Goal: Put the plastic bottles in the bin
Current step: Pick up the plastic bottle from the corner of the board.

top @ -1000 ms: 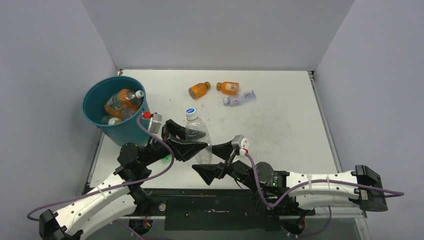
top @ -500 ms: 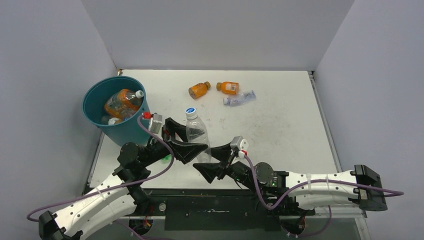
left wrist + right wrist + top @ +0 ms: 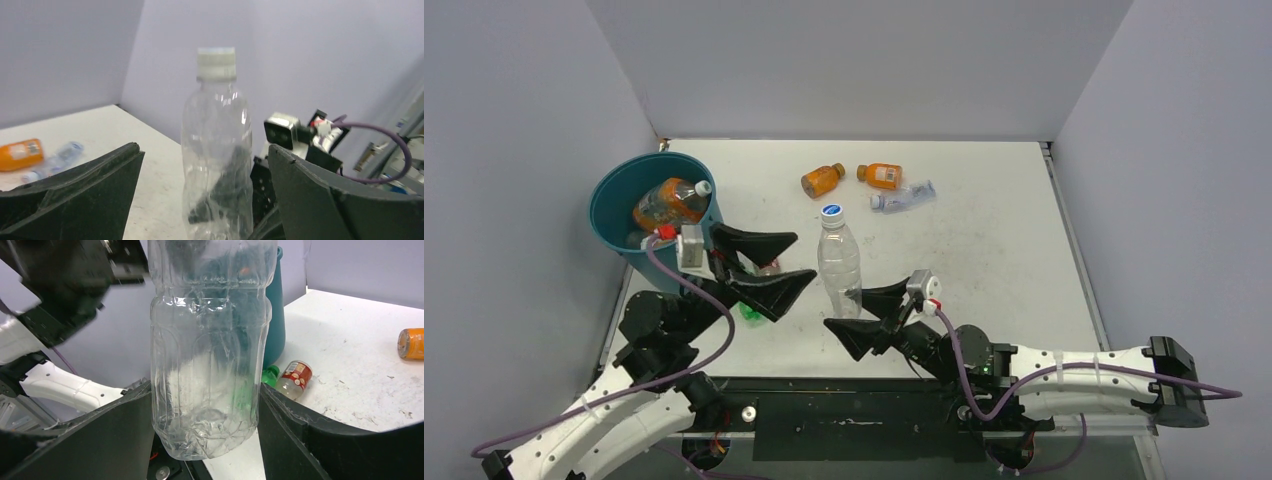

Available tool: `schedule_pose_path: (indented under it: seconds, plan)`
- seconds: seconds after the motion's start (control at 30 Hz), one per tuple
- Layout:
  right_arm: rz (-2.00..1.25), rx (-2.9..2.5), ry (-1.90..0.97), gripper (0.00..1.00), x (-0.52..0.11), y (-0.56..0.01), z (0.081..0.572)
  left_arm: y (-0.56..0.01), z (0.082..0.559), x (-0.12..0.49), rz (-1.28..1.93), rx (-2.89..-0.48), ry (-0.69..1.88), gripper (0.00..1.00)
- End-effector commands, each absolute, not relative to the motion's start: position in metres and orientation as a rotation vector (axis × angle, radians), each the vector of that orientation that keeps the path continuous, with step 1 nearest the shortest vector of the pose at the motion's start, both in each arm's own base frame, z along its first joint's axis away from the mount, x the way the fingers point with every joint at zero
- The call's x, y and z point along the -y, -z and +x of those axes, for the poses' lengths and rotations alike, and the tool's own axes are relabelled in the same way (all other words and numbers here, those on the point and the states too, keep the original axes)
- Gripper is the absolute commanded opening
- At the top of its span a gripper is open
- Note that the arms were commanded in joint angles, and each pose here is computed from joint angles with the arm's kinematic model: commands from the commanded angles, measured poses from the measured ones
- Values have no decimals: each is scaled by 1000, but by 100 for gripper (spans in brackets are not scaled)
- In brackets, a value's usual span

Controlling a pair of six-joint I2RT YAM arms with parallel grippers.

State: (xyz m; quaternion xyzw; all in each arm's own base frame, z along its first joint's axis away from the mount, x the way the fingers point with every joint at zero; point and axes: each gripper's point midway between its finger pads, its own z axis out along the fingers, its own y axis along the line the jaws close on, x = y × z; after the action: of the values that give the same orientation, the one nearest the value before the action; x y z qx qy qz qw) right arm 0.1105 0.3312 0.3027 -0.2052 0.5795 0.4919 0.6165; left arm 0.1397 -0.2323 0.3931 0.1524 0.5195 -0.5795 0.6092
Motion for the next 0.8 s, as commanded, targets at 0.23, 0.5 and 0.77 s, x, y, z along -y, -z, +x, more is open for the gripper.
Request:
schedule_pose_path:
  seconds: [0.23,0.5,0.77]
  plan:
    - [-495,-1335,-1084,25,-328,-301,112,-460,167,236,403,-1352,1126,96]
    - [-527,-1344,-1068,25,-334,-298,110,-436,186,256,429,-1559,1104,89]
    - [-541,-1351,-1058,24,-337,-295,109,-445,189,258,426,-1536,1157,47]
